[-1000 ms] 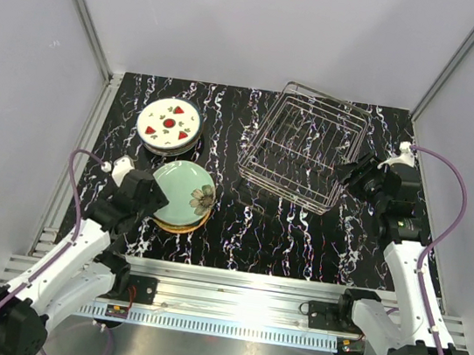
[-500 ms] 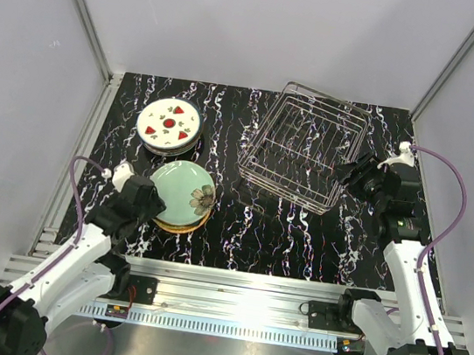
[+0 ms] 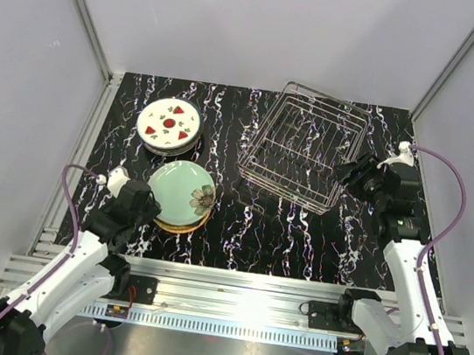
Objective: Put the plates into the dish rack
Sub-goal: Grab a plate with the left arm
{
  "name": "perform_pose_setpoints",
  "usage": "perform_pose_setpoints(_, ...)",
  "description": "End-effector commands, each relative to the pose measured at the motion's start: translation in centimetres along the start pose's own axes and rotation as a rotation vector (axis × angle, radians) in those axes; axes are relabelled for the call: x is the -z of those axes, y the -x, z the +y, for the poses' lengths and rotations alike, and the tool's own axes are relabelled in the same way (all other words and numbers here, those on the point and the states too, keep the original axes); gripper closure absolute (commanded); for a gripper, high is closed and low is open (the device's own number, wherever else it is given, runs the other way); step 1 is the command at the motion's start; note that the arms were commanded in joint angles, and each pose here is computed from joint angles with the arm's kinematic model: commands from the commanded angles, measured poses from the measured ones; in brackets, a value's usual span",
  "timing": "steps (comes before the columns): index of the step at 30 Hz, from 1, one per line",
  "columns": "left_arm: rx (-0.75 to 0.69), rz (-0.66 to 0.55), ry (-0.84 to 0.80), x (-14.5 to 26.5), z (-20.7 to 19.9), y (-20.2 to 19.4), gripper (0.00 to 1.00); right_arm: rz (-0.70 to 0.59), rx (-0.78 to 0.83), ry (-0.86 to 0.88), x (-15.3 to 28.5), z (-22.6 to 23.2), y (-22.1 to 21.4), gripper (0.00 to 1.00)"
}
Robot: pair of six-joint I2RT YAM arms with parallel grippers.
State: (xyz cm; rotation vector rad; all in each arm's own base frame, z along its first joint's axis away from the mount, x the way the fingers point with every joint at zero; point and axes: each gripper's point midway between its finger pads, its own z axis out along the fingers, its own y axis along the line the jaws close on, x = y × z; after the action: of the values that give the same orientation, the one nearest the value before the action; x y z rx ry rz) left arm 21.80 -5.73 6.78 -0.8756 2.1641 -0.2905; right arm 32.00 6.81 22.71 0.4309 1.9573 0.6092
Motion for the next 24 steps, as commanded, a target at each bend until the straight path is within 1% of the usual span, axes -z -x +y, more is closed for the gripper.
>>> perform_pose_setpoints(1,0.045,-0.033,-0.006,-0.3,-0.1,0.5,0.68,-0.019,0.015,0.031,0.0,0.6,0.5,0.41)
perform_pose_setpoints(8,0.070,-0.028,-0.021,-0.7,0.2,-0.2,0.69,-0.011,0.013,0.032,-0.1,0.6,0.4,0.39)
perform_pose_setpoints(10,0.080,-0.035,-0.027,-0.6,0.2,-0.2,0.76,-0.014,0.014,0.033,0.0,0.7,0.5,0.39)
perform_pose_setpoints(11,0.082,-0.039,-0.025,-0.6,0.3,-0.1,0.82,-0.013,0.015,0.027,-0.1,0.5,0.4,0.38)
perform_pose_setpoints(15,0.096,-0.063,-0.039,-0.2,0.0,0.5,1.00,-0.016,0.015,0.025,-0.1,0.5,0.5,0.38)
perform_pose_setpoints(24,0.126,-0.135,-0.052,1.9,-0.1,2.7,1.00,-0.016,0.016,0.017,-0.1,0.3,0.4,0.37)
